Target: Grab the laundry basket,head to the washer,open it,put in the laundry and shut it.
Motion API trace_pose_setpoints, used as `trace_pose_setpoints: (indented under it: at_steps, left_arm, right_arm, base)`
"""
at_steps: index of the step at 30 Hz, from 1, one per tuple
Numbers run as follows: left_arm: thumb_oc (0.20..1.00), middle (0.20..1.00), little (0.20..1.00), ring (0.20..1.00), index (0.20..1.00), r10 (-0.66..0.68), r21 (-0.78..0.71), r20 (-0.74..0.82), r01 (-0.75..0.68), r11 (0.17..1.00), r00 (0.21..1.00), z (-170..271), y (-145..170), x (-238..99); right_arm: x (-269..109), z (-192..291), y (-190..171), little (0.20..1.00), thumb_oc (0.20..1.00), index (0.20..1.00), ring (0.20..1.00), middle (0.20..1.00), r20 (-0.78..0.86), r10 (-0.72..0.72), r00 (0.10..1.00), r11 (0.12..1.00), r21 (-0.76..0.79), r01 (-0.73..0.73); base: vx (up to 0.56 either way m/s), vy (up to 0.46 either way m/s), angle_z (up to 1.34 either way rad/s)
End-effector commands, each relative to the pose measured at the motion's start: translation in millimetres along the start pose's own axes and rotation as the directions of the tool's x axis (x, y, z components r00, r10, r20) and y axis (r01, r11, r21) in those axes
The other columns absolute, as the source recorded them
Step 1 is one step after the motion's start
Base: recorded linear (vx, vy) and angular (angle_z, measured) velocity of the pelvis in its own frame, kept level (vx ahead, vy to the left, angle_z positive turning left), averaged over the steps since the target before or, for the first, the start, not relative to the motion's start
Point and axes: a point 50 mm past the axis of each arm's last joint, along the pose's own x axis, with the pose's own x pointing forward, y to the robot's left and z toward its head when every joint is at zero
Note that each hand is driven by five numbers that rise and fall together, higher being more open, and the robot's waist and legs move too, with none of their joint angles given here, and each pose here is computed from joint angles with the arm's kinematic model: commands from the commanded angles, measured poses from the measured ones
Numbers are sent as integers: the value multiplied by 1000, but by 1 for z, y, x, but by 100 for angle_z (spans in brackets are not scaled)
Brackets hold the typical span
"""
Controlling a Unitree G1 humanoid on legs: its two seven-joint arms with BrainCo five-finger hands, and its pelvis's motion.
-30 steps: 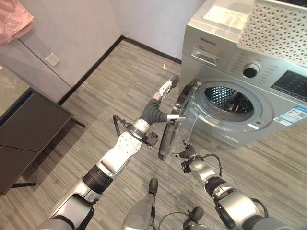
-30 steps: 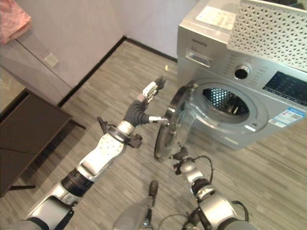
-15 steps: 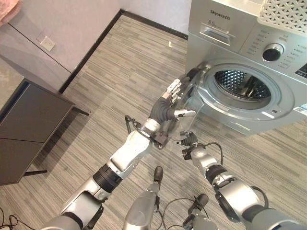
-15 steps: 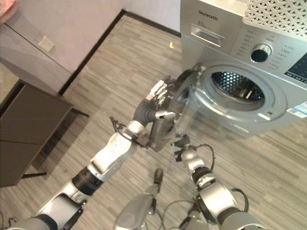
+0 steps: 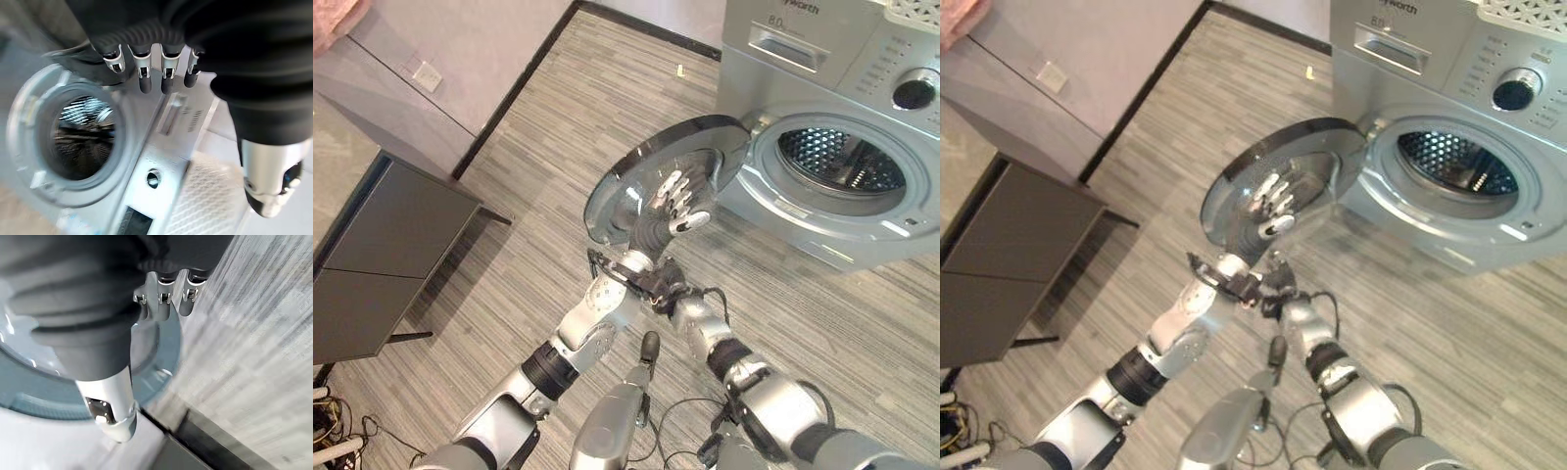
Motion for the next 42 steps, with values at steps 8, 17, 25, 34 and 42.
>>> trace_pose_setpoints:
  at_steps: [8,17,25,34,42]
  left_arm:
    - [1000,1000,1000,1000,1000,-38,550,-365,248,797,930,-38,42,15]
    - [1000,1000,1000,1000,1000,362,908,-317,170,383,877,-15,118,27]
    - [1000,1000,1000,1000,1000,646,993,-8,-69,94,764,97,194,19]
    - [1000,1000,1000,1000,1000,734,891,409,-409,-195,542,243,234,-39]
    - [1000,1000,1000,1000,1000,657,855,499,-442,-270,564,262,221,-32]
  right_arm:
    - [-41,-87,-61,1000,1000,1000,1000,1000,-293,-67,954,921,-386,-54]
    - [-61,-83,-106,1000,1000,1000,1000,1000,-250,-148,957,872,-490,6]
    - [-77,-79,-124,1000,1000,1000,1000,1000,-175,-181,968,903,-419,93]
    - [-86,-73,-108,1000,1000,1000,1000,1000,-92,-86,992,930,-364,47]
    - [-80,-78,-99,1000,1000,1000,1000,1000,-109,-75,991,938,-346,33]
  base:
    - [-8,27,-29]
    - [-36,-27,-4]
    - [-51,-52,-23]
    - [-47,-70,-9]
    - [5,-13,5]
